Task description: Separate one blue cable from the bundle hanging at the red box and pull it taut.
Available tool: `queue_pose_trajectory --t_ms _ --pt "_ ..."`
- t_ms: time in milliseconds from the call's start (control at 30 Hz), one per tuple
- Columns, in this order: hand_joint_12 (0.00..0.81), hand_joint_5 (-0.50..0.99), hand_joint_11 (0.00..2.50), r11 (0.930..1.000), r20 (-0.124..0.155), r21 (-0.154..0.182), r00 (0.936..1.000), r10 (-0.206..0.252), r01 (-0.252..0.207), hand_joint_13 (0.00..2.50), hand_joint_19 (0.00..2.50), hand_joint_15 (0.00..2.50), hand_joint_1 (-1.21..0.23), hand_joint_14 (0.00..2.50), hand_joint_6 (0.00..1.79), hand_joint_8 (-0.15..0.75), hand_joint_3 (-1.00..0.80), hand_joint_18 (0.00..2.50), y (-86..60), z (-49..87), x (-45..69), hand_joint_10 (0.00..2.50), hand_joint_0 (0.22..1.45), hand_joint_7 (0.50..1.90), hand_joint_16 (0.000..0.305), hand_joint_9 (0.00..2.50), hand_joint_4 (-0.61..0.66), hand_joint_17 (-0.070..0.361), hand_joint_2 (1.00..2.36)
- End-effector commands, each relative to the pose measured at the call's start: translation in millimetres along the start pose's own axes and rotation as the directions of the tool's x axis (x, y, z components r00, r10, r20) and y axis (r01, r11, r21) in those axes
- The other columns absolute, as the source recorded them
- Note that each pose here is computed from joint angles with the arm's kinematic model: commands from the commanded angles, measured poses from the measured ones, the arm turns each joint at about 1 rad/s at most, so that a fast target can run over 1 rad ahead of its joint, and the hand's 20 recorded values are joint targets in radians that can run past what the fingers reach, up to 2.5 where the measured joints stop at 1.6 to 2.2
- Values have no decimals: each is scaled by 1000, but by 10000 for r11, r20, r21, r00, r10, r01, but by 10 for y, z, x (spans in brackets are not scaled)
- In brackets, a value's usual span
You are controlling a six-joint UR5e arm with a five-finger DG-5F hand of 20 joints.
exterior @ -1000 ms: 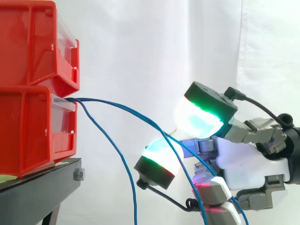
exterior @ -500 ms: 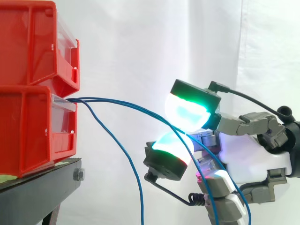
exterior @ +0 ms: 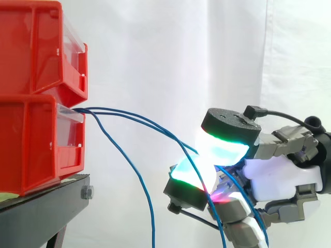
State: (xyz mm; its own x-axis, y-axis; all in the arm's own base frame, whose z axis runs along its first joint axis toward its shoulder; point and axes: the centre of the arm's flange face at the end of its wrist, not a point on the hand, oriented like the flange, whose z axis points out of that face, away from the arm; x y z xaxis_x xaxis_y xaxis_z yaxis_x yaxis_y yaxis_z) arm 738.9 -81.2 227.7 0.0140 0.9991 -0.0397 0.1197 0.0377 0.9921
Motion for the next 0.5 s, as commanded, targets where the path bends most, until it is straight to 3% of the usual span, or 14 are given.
queue_pose_trajectory --t_ms 0,167,200,467 --pt "404 -186 1024 10000 1 88 10000 -9 9 1143 717 720 -906 22 915 374 -283 1085 -10 -9 -4 17 689 1094 48 1065 78 107 1013" --pt "402 -187 1050 9999 16 104 10000 -24 24 1137 708 710 -913 24 923 378 -388 1084 -12 -11 -15 16 707 1022 47 1076 123 106 1009" --pt "398 -173 1047 9999 15 119 10000 -10 10 1138 725 717 -876 23 909 380 -500 1080 -19 -14 -15 16 660 1044 47 1106 129 105 1000" --pt "413 -133 994 9998 59 167 10000 -71 70 1184 722 711 -611 24 859 395 -500 1124 46 -48 -54 16 513 1063 50 1195 143 112 1000"
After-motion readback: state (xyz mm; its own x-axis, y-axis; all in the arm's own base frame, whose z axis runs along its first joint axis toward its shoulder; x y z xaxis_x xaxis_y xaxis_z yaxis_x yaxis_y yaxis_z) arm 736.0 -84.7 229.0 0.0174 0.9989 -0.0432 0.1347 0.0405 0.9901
